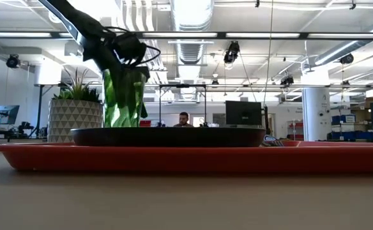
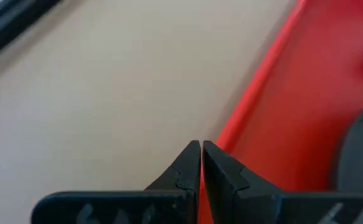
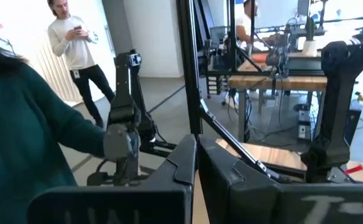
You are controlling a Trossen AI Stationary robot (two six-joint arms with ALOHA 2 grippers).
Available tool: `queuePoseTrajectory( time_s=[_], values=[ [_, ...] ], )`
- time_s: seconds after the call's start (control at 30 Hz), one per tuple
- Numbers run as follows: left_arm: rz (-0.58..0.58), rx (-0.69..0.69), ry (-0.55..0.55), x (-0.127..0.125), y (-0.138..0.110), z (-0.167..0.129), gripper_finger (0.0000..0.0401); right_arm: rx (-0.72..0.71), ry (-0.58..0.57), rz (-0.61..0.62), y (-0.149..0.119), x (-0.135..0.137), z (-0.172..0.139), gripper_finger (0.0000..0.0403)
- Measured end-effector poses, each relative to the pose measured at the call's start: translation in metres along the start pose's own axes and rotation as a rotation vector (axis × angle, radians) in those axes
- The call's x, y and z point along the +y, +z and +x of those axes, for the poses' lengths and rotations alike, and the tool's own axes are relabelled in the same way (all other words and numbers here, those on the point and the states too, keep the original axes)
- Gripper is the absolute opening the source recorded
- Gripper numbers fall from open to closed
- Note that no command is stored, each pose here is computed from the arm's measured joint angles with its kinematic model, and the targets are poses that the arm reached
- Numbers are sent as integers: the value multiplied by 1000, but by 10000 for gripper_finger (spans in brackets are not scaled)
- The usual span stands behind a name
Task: Pick and place plate/cup/fork/spoon on tray
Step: Move the red tray to the center of the table
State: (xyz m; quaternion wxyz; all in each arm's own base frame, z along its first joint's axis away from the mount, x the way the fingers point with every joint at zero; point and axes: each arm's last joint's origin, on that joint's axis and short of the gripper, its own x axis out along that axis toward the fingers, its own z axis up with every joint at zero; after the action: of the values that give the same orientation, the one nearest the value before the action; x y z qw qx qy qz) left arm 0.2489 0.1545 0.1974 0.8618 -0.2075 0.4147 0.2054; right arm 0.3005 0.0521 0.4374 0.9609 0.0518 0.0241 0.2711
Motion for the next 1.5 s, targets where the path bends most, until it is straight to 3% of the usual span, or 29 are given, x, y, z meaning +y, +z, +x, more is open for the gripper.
queuePoseTrajectory(
  time_s=[0.23,0.43,0.8,1.03,1.27,1.5],
  values=[
    [19,-45,-21,-2,6,-5,0,-11,3,-1,1,0,0,9],
    [43,-162,-22,-6,17,-34,0,-27,7,-5,5,3,-5,8],
    [55,-281,-37,-14,15,-81,0,-26,7,-14,6,3,-6,8],
    [59,-210,230,-8,-9,-117,0,-16,6,-9,5,3,-6,8],
    [-7,-97,263,-10,-49,-158,0,-10,5,-7,4,3,-5,8],
    [-160,-52,286,-10,-95,-181,0,-8,5,-19,4,3,-5,8]
  ],
)
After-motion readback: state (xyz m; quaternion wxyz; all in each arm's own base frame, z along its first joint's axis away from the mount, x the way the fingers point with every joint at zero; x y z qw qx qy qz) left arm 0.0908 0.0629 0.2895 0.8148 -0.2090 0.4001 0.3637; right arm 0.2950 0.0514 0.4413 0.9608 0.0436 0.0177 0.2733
